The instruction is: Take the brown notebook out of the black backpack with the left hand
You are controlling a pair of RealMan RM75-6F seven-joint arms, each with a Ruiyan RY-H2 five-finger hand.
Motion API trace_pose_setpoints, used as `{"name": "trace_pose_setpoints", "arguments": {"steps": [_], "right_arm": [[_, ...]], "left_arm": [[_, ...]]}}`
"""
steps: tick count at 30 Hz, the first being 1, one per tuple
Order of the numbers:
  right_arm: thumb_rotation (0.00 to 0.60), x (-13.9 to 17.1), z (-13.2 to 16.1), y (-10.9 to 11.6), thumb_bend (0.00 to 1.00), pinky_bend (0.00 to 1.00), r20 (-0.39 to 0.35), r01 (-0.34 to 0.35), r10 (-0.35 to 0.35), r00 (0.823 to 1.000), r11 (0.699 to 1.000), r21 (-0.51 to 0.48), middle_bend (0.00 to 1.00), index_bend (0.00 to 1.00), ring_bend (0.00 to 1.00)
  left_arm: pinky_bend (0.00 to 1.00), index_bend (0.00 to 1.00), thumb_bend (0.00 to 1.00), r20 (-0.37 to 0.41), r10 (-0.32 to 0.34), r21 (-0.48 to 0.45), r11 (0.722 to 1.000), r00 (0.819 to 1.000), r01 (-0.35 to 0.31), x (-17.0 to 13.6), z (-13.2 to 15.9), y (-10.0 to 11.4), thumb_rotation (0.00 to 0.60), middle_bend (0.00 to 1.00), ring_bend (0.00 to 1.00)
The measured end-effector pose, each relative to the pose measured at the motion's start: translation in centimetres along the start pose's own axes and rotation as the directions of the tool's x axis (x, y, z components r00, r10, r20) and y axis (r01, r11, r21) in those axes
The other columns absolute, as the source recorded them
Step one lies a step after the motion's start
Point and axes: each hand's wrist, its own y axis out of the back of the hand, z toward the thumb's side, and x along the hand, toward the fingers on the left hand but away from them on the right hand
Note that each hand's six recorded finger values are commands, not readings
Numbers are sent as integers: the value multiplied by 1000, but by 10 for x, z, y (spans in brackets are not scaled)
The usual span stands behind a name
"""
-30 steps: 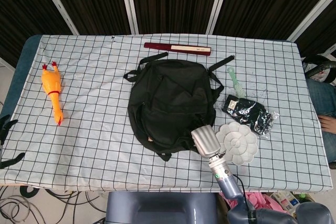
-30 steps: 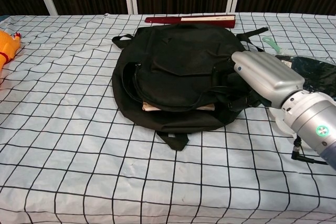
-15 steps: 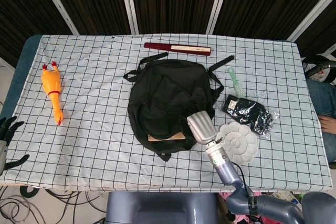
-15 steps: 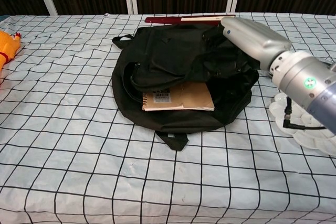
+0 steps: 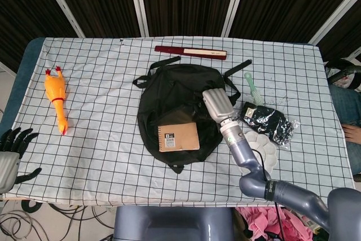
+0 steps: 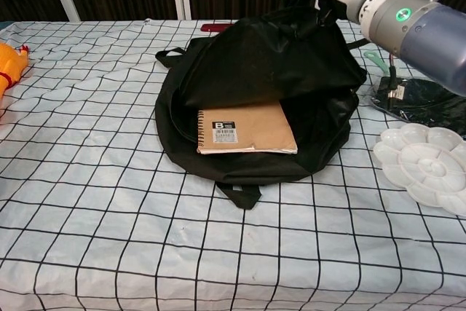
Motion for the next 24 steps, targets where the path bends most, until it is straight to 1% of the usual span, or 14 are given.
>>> {"name": "trace_pose_setpoints", "arguments": {"steps": [5,8,13,15,18,21,24], "right_arm": [[600,-22,-5,8,422,158,13,10,-11,1000,998,56,649,743,378],[600,-32,-11,12,420,158,31,16,-19,999,997,71,649,743,378],[600,-40,-17,17,421,158,57,18,-22,998,998,62,649,743,378],[600,-40,-18,20,421,158,56,23,-27,998,998,60,649,743,378],[600,-39,-15,24,422,158,47,31,-34,998,998,56,649,743,378],[600,-37,-15,26,422,158,45,39,-41,998,998,53,649,743,378],[600,-36,-16,28,422,158,52,44,-47,998,998,49,649,743,378]], "left_arm": [[0,181,117,25,14,-7,1000,1000,-14,9,8,0,600,154,0],[0,186,117,65,26,-10,1000,998,-25,21,19,3,600,166,0],[0,185,112,141,-3,-5,1000,990,4,43,43,0,600,166,0],[0,185,99,177,-28,-3,1000,984,29,54,55,-5,600,166,0],[0,185,69,238,-77,1,997,968,79,73,77,-15,600,165,0],[0,186,50,315,-116,4,993,942,121,92,107,-26,600,168,0],[0,188,50,384,-126,-7,990,915,140,105,138,-34,600,173,0]]}}
